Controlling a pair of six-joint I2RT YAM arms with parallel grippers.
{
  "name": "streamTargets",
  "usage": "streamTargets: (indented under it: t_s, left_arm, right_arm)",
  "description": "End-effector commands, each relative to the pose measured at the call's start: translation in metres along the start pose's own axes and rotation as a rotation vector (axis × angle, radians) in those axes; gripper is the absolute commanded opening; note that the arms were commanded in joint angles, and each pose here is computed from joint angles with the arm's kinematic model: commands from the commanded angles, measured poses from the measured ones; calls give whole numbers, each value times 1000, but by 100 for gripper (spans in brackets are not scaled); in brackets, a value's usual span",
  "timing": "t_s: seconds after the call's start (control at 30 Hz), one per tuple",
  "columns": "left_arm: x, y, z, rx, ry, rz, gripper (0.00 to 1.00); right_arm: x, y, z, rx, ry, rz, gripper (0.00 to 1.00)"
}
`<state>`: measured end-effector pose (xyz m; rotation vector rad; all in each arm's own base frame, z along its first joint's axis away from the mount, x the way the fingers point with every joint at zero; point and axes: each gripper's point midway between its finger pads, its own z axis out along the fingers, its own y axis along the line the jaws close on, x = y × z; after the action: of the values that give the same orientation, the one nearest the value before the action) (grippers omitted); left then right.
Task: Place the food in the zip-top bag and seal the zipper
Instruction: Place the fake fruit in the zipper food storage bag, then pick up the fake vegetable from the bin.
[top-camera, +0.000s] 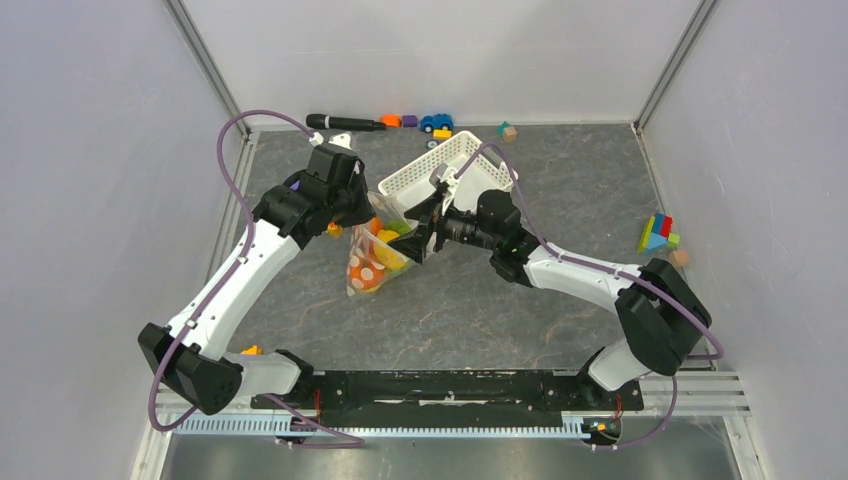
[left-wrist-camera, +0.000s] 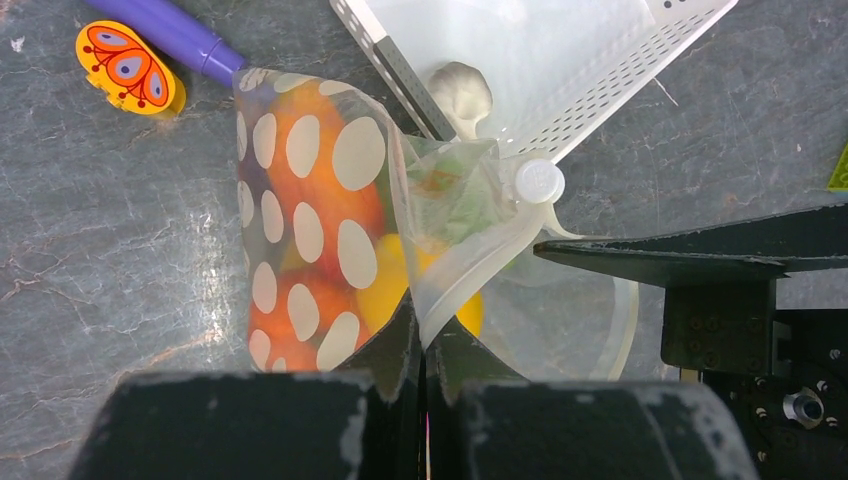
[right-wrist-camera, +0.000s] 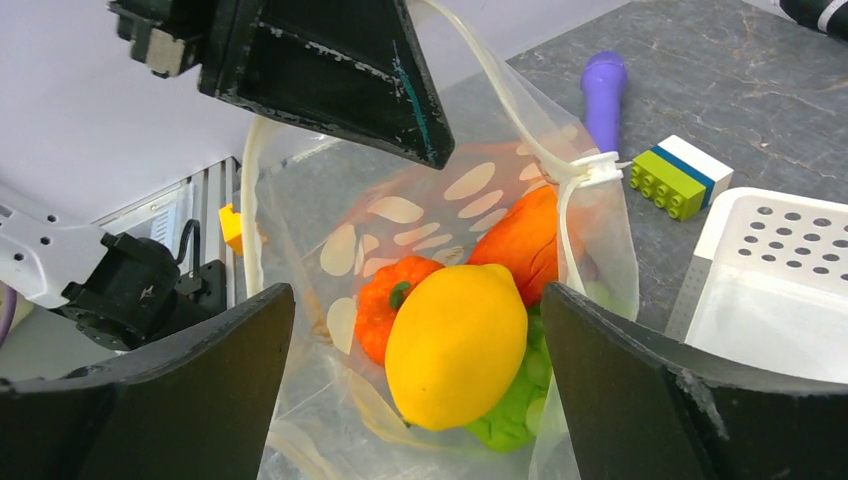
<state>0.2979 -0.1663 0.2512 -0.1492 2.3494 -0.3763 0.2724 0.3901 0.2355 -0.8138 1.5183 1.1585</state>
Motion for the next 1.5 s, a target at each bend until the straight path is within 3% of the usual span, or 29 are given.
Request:
streamTargets:
  t_s: [0.0, 0.37, 0.5, 0.63, 0.77, 1.0, 1.23, 1.47]
  left_arm:
    - [-17, -14, -10, 68, -72, -17, 2]
    - [-19, -7, -14, 44, -96, -16, 2]
    - [-20, -4, -14, 31, -104, -14, 2]
    - [-20, -1, -18, 19, -105, -10, 2]
    - [-20, 6, -20, -12, -117, -8, 2]
    - [-23, 10, -22, -31, -128, 1, 2]
    - [-28, 14, -27, -49, -158, 2, 2]
    - [-28, 16, -27, -57, -161, 5, 2]
  right_arm:
    - [-35, 23, -3, -86, -73, -45, 98]
    - [-86, 62, -36, -382, -170, 9, 98]
    - [-102, 54, -53, -396, -221, 6, 98]
    - [-102, 18, -54, -243, -201, -23, 98]
    - [-91, -45, -53, 62, -111, -33, 98]
    - [-50, -135, -61, 427, 89, 97, 98]
    - [-11, -202, -55, 654, 291, 116, 98]
    - [23, -217, -24, 635, 405, 140, 98]
